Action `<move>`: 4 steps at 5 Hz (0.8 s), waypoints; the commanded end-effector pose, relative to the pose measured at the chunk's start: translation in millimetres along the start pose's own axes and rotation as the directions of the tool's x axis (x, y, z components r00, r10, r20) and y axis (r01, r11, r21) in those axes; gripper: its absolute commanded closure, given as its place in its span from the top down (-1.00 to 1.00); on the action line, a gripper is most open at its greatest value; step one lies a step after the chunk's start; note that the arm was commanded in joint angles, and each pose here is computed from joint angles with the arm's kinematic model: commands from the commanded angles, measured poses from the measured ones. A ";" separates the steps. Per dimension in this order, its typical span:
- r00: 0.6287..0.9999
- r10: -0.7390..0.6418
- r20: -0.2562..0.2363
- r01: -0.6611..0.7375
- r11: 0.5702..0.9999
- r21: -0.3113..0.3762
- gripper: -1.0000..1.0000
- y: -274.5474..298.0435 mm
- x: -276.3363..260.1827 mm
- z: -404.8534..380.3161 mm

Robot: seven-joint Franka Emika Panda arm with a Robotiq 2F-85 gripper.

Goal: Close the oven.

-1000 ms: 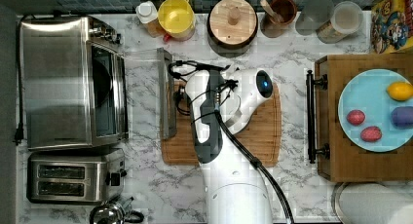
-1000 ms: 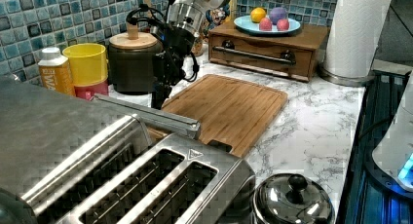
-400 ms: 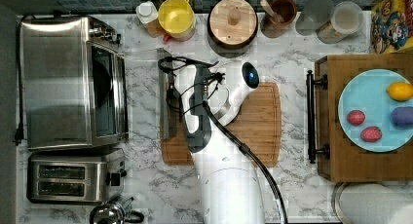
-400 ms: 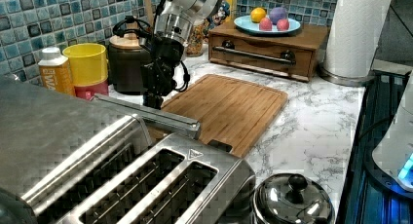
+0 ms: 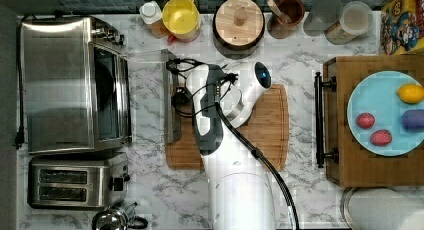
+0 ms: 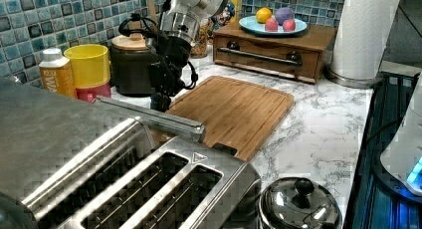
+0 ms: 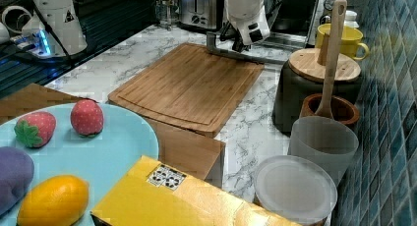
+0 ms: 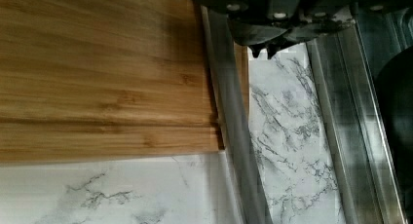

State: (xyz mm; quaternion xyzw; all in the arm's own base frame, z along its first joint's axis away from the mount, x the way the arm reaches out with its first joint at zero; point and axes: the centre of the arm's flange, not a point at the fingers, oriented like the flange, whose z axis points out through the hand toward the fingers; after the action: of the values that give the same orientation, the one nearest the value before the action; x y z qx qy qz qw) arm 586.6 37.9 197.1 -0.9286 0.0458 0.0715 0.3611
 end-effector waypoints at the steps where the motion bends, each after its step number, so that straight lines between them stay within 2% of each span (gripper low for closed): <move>1: 0.936 -0.351 0.004 0.349 0.932 0.093 -1.00 -227.7 -23.1 -27.2; 2: 0.908 -0.417 -0.027 0.418 0.906 0.068 -1.00 -261.6 -36.9 -30.9; 3: 0.892 -0.450 -0.030 0.451 0.893 -0.006 -1.00 -293.6 -46.9 -22.0; 4: 0.879 -0.477 0.006 0.469 0.863 -0.188 -1.00 -324.7 -55.0 2.5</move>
State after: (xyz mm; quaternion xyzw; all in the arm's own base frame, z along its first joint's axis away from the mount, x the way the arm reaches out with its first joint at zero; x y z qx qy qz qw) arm 590.6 111.1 304.1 -0.9581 -0.0820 0.0260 0.2732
